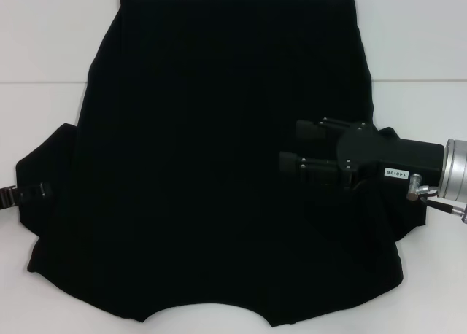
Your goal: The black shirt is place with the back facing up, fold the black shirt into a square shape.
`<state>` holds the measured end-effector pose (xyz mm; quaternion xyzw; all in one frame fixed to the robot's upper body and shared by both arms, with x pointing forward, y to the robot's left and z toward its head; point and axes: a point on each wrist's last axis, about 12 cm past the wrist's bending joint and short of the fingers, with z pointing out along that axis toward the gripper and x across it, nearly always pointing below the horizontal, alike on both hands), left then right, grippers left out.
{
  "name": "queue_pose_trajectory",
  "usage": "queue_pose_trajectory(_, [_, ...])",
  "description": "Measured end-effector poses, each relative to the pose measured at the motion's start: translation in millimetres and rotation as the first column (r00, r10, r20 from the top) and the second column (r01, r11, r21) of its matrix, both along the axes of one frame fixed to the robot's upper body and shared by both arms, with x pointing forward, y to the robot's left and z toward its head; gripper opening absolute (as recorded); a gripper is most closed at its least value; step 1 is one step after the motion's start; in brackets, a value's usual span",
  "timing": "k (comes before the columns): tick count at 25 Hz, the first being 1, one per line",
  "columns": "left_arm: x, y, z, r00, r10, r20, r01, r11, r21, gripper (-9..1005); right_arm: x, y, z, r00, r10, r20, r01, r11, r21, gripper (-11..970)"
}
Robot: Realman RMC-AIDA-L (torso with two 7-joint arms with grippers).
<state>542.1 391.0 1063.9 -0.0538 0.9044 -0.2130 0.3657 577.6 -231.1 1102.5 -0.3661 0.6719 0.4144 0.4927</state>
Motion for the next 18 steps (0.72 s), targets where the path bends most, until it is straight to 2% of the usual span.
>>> queue_pose_trajectory(18, [0.9,-5.6,1.3,0.999,-0.043,-0.015,0.043,0.999,-0.011,865,0.7,-0.2,1.3,1.000,-0.005,0.005,0.005,1.000,0.008,779])
